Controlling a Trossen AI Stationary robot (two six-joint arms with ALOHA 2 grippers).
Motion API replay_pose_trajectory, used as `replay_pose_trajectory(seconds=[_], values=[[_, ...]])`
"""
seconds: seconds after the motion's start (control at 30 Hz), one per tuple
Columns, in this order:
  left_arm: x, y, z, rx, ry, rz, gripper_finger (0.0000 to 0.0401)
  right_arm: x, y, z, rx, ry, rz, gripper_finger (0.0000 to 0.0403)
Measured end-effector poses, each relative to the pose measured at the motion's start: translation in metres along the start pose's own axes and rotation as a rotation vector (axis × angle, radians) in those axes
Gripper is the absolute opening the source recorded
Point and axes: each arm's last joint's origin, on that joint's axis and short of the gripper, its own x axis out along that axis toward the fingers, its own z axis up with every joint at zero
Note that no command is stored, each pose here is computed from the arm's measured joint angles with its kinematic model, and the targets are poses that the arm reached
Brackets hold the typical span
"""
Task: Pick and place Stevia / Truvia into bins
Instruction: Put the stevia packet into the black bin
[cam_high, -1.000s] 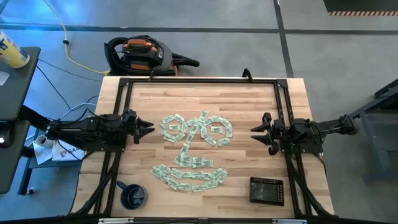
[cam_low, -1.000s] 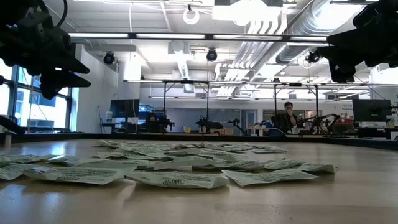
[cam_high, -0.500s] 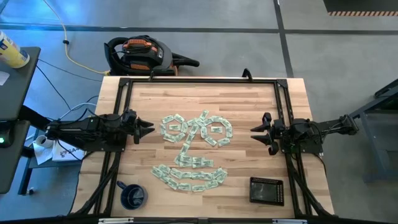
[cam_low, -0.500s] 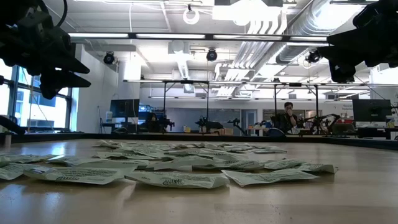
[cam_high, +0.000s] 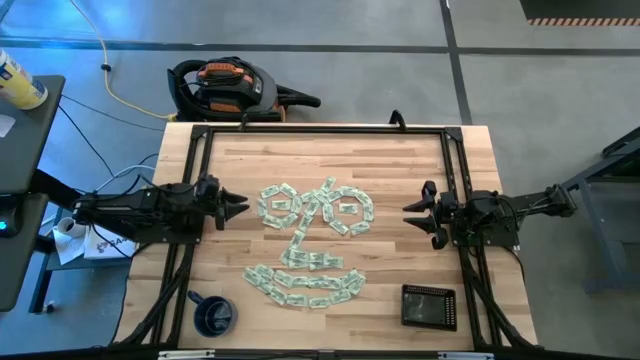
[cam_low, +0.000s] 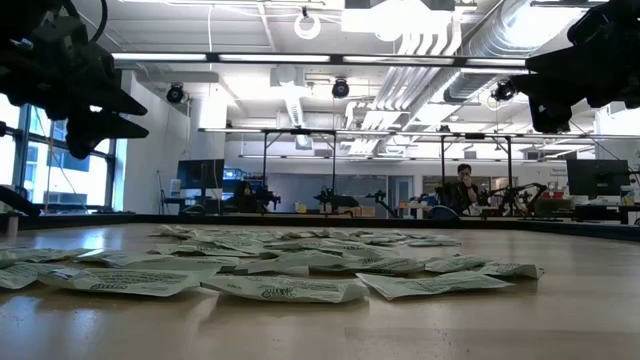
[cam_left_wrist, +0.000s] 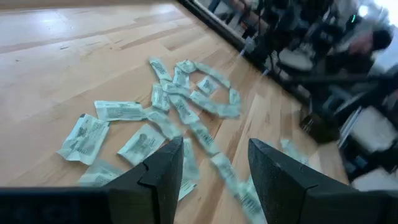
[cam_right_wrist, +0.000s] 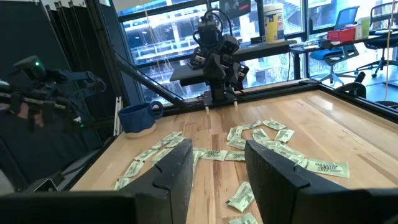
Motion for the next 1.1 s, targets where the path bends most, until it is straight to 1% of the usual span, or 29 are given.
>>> replay_pose_trajectory(seconds=[0.1,0.13,0.2,0.27,0.3,0.37,0.43,0.5,0.57,0.63,0.77,0.87,0.97,1.0,1.07,1.1], values=[[-0.001,-0.006,0.009,-0.135,-0.087,-0.069,0.0215,0.000,0.000,0.000,-0.002,0.000,-0.001,0.0138],[-0.001,-0.008,0.012,-0.168,-0.121,-0.084,0.0215,0.000,0.000,0.000,-0.020,-0.003,-0.015,0.0138],[-0.002,-0.011,0.016,-0.240,-0.174,-0.104,0.0215,0.000,-0.002,0.002,-0.065,-0.027,-0.084,0.0138],[-0.003,-0.014,0.021,-0.356,-0.212,-0.147,0.0215,0.000,-0.004,0.004,-0.063,-0.053,-0.141,0.0138],[-0.004,-0.015,0.023,-0.396,-0.232,-0.158,0.0215,-0.001,-0.004,0.005,-0.060,-0.075,-0.172,0.0138],[-0.005,-0.015,0.026,-0.418,-0.284,-0.141,0.0215,-0.001,-0.005,0.012,-0.040,-0.151,-0.227,0.0138],[-0.005,-0.013,0.027,-0.432,-0.335,-0.093,0.0215,-0.003,-0.006,0.019,-0.010,-0.236,-0.298,0.0138],[-0.006,-0.013,0.030,-0.475,-0.395,-0.079,0.0215,-0.006,-0.007,0.027,0.042,-0.329,-0.354,0.0138],[-0.008,-0.014,0.033,-0.535,-0.445,-0.081,0.0215,-0.009,-0.007,0.034,0.134,-0.422,-0.381,0.0138],[-0.008,-0.013,0.034,-0.563,-0.474,-0.062,0.0215,-0.012,-0.008,0.040,0.230,-0.504,-0.410,0.0138],[-0.008,-0.012,0.034,-0.595,-0.499,-0.044,0.0215,-0.017,-0.010,0.049,0.351,-0.589,-0.533,0.0138],[-0.008,-0.012,0.034,-0.631,-0.489,-0.062,0.0215,-0.020,-0.011,0.054,0.454,-0.646,-0.559,0.0138],[-0.008,-0.013,0.034,-0.670,-0.472,-0.087,0.0215,-0.021,-0.010,0.056,0.519,-0.681,-0.507,0.0138],[-0.008,-0.013,0.034,-0.679,-0.468,-0.093,0.0215,-0.021,-0.010,0.057,0.527,-0.694,-0.510,0.0138],[-0.008,-0.013,0.034,-0.682,-0.464,-0.096,0.0215,-0.024,-0.012,0.058,0.528,-0.721,-0.615,0.0138],[-0.008,-0.013,0.033,-0.682,-0.464,-0.096,0.0215,-0.025,-0.013,0.058,0.542,-0.733,-0.648,0.0138]])
